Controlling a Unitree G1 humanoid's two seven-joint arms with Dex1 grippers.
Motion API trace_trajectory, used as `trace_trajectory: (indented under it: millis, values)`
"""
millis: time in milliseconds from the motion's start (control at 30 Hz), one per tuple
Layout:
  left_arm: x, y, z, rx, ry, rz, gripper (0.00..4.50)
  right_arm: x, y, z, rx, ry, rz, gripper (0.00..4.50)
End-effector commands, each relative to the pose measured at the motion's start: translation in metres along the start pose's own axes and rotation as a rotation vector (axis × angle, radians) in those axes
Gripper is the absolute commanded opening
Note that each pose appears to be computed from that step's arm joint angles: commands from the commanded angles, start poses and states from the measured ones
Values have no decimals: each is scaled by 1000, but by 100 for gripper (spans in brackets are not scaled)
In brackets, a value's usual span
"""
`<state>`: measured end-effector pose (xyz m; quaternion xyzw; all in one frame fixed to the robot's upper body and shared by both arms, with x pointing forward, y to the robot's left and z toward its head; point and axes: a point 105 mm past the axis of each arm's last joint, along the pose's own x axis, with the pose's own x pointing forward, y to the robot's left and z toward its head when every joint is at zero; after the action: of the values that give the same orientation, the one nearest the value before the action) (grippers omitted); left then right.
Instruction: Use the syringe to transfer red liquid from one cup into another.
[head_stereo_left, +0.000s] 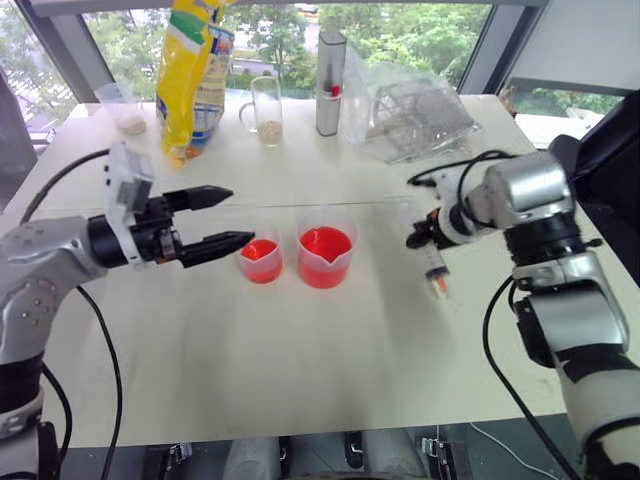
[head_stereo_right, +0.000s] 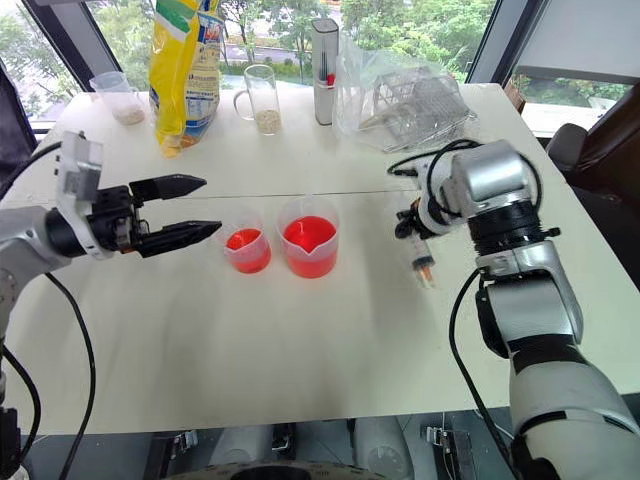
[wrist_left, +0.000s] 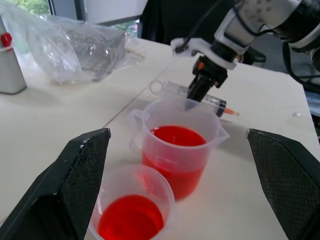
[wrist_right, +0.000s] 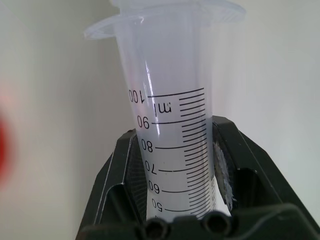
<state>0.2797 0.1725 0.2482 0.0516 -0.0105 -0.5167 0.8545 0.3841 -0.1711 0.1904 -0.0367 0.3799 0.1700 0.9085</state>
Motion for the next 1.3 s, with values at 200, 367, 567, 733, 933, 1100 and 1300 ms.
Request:
trace_trajectory:
  millis: [200, 367, 567, 733, 933, 1100, 1300]
  values:
    - [3, 13, 30, 52, -54, -48, 450, -127, 43, 97, -154, -942, 241, 143]
    - [10, 17, 42, 65, -70, -98, 450, -128, 85, 88, -150, -1100, 452, 143]
    - [16, 17, 52, 75, -77, -139, 450, -88, 124, 51, -229, -1136, 579, 143]
    - [20, 15, 54, 81, -73, -162, 450, -52, 136, 27, -302, -1132, 542, 143]
    - [28, 13, 55, 76, -82, -184, 450, -28, 142, 10, -342, -1112, 505, 143]
    - [42, 10, 54, 80, -85, -222, 450, -16, 144, -1, -373, -1084, 486, 143]
    - [57, 11, 58, 94, -101, -237, 450, -10, 146, -8, -380, -1068, 485, 143]
